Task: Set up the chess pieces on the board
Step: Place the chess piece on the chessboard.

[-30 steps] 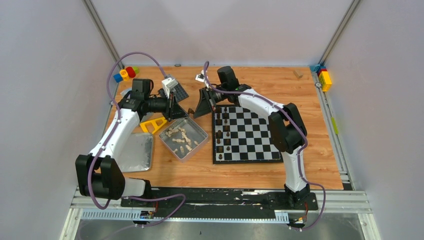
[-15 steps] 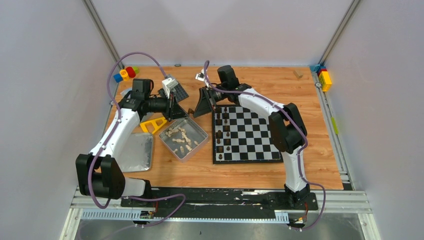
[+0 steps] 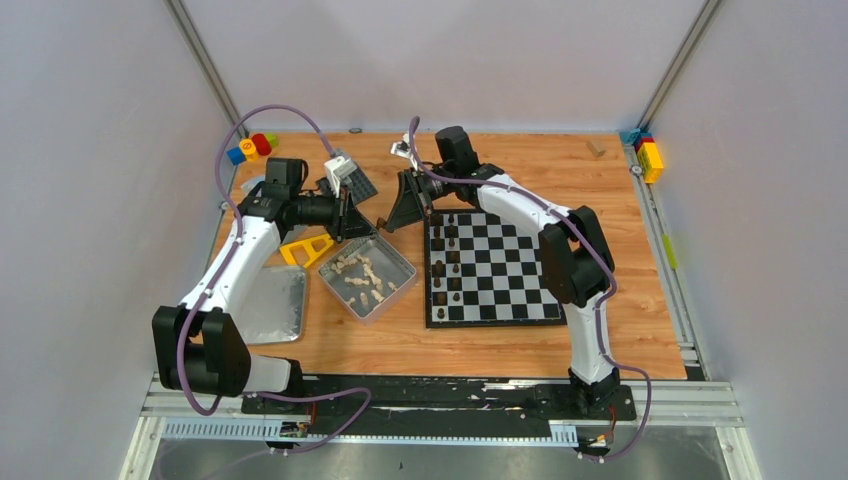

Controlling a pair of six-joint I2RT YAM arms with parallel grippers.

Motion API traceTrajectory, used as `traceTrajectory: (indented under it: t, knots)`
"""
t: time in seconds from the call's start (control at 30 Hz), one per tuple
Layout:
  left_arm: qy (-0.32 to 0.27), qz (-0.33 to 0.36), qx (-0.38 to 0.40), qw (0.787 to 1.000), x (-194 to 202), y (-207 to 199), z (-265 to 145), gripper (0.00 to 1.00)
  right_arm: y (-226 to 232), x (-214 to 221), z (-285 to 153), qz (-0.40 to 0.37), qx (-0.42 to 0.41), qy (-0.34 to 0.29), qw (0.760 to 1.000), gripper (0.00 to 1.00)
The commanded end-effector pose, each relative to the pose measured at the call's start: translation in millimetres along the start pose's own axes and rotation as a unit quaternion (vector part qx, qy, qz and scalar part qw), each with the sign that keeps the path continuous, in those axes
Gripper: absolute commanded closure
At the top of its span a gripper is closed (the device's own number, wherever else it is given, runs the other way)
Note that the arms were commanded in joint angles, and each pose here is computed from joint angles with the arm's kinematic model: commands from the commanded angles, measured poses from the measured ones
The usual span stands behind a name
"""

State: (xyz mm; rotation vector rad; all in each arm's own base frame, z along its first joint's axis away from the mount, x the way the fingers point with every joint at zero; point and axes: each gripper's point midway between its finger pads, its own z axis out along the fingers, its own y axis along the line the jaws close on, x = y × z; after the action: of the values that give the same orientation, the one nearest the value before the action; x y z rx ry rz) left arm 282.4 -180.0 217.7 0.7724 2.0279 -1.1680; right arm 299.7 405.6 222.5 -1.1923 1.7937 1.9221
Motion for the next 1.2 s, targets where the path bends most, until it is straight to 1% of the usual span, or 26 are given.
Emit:
traceTrajectory:
  t: [0.0, 0.2, 0.43, 0.7, 0.87, 1.0, 1.03, 1.17]
  knots:
    - [-0.007, 0.009, 0.009, 1.000, -2.3, 0.2, -1.7, 1.00, 6.1, -5.7, -2.4, -0.028, -0.015, -0.001, 0.999, 0.72]
    - [-0.009, 0.009, 0.006, 1.000, -3.0, 1.9, -3.5, 1.00, 6.7, -2.1, -3.6, -0.024, -0.015, 0.000, 1.000, 0.68]
    - [-0.011, 0.008, 0.003, 1.000, -3.9, 3.8, -4.3, 1.00, 6.0, 3.2, -2.5, -0.016, -0.017, 0.003, 1.000, 0.69]
    - [-0.011, 0.008, 0.003, 1.000, -3.6, 4.4, -4.0, 1.00, 6.2, 2.6, -1.2, -0.014, -0.021, 0.004, 1.000, 0.78]
    - [-0.010, 0.008, 0.002, 1.000, -2.6, 5.7, -4.1, 1.00, 8.4, 0.6, -2.6, -0.015, -0.021, 0.003, 1.000, 0.90]
    - [-0.006, 0.008, -0.015, 1.000, 0.5, 14.0, -8.5, 1.00, 7.9, 0.4, -13.9, -0.015, -0.011, -0.005, 1.000, 1.00]
    - [-0.006, 0.008, -0.022, 1.000, 0.9, 17.6, -10.8, 1.00, 7.1, 1.0, -18.4, -0.014, -0.006, -0.008, 1.000, 1.00]
    - [0.025, 0.016, -0.062, 0.998, 16.0, 35.0, -15.2, 1.00, 5.8, 7.8, -33.2, -0.018, 0.018, -0.016, 1.000, 1.00]
